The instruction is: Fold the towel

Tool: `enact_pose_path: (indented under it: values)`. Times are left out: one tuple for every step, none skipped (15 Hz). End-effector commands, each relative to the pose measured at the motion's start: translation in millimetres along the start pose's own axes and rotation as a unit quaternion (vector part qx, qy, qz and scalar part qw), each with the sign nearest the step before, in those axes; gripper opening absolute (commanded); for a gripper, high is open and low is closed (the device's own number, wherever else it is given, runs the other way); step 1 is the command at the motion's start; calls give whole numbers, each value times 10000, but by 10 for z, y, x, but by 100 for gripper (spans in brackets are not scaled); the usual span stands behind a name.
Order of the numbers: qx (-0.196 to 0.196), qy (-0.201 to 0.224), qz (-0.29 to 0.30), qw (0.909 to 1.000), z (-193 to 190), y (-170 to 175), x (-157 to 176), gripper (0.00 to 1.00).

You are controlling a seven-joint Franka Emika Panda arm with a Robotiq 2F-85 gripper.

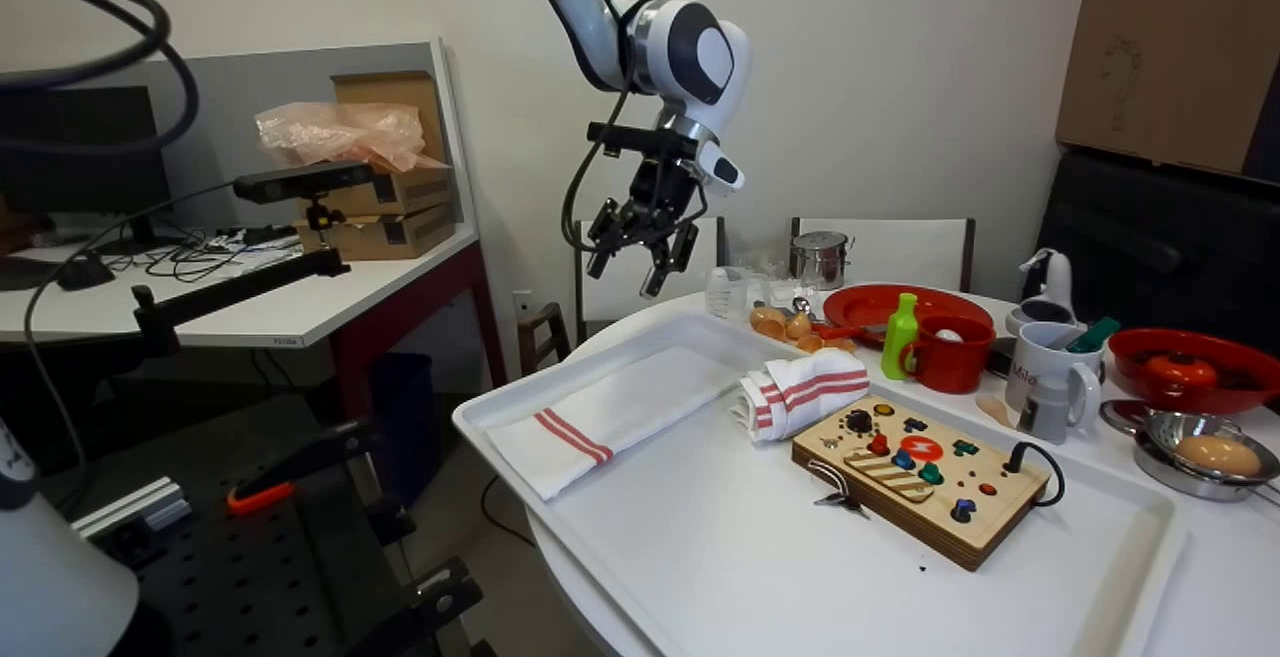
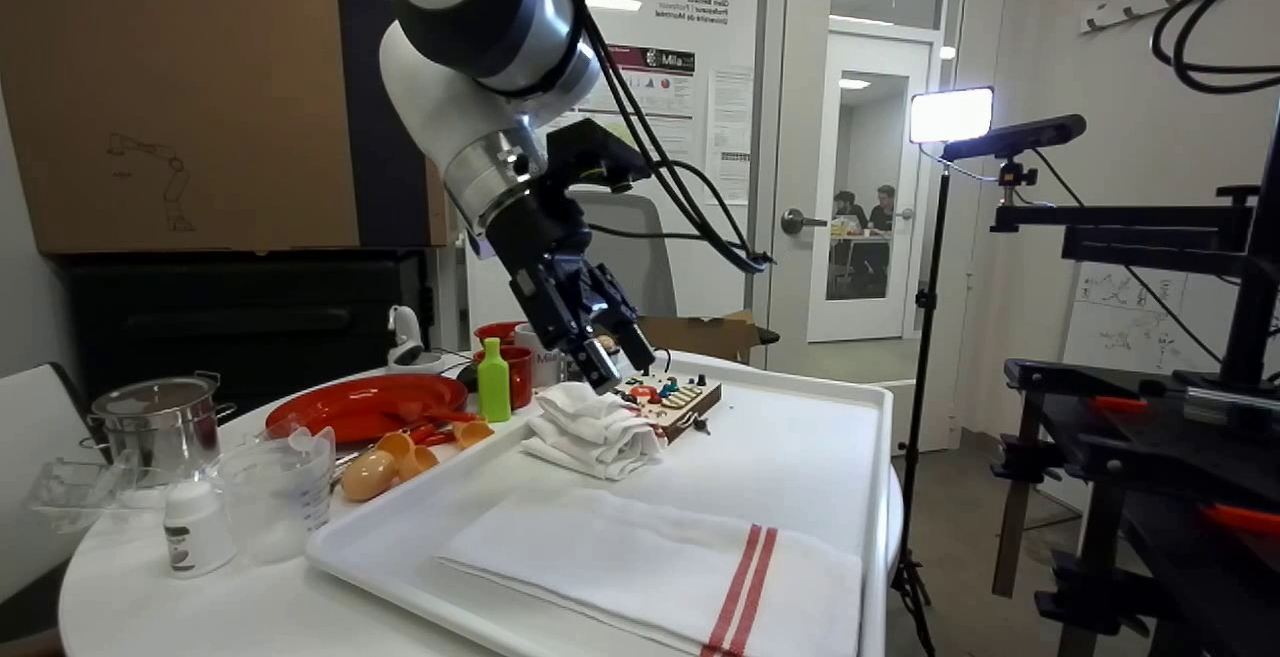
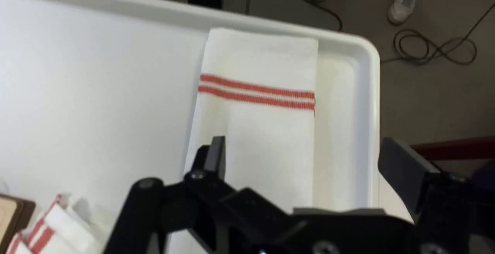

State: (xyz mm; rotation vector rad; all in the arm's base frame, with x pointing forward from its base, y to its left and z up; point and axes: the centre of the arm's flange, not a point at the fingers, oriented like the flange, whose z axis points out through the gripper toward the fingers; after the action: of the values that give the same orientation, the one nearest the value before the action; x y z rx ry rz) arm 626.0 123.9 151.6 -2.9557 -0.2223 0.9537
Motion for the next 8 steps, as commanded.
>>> enact_pose_path:
  values:
    - [-147, 986, -278, 9946, -34, -42, -35, 100]
    - [-234, 1275, -333, 9910, -42, -32, 5, 100]
    - [-376, 1528, -390, 9868, -38, -21, 40, 100]
    - [-541, 1738, -481, 9821, -29, 5, 70, 100]
    - [-687, 1960, -581, 9765, -10, 37, 87, 100]
    - [-811, 2043, -709, 9730, 32, 78, 115, 100]
    - [-953, 2104, -811, 9696, 86, 123, 151, 100]
    - [-1094, 2048, -861, 9689, 165, 196, 195, 100]
